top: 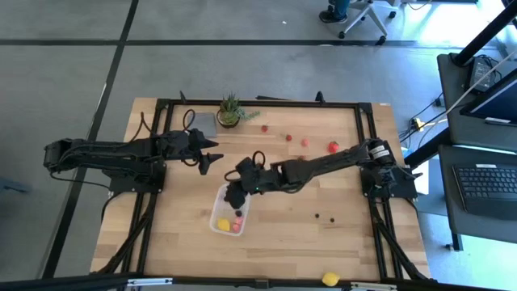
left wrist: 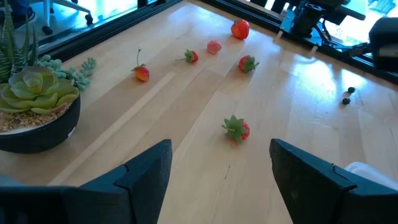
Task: Pick and placing Produce into tupperware
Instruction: Put the black cherry into the transparent bin, then put the blueberry into the transparent bin
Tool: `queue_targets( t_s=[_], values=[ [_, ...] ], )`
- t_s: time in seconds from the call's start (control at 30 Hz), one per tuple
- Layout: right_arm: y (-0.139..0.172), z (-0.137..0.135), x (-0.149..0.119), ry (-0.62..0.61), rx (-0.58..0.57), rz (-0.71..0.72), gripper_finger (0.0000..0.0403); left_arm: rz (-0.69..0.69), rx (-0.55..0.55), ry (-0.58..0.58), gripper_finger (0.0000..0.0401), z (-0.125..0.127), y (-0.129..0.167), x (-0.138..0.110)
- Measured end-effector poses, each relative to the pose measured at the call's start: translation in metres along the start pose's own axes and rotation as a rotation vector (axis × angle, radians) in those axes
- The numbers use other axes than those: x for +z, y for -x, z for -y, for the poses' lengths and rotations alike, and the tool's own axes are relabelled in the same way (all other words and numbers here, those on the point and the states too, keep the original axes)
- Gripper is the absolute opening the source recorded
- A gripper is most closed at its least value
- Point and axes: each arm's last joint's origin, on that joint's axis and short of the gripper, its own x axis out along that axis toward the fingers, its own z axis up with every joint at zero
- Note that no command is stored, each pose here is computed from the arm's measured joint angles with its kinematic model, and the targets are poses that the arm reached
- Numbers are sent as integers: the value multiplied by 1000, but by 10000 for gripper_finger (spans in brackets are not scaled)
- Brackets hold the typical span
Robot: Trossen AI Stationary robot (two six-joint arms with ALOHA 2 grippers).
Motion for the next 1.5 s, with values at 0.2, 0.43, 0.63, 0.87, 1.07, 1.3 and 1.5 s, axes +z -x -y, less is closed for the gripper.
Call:
queue_targets(
  t_s=[0.2, 0.43, 0.63, 0.87, 1.07, 1.3, 1.5],
  values=[
    [-28, 4, -18, 40, 19, -39, 117, -1, 0, 0, 261, 0, 0, 0],
    [-64, 10, -51, 67, 28, -149, 118, -2, 1, -1, 261, 0, 0, 0],
    [-69, 12, -54, 66, 17, -154, 120, -3, 1, -2, 261, 0, 0, 0],
    [-65, 11, -52, 64, 25, -152, 146, -4, 2, -1, 261, 0, 0, 0],
    [-65, 10, -52, 63, 44, -174, 152, -3, 2, -1, 261, 0, 0, 0],
    [-58, 7, -46, 97, 123, -238, 153, -3, 2, -1, 261, 0, 0, 0],
    [-17, -4, -17, 161, 187, -271, 154, -6, 2, -1, 261, 0, 0, -1]
  ],
)
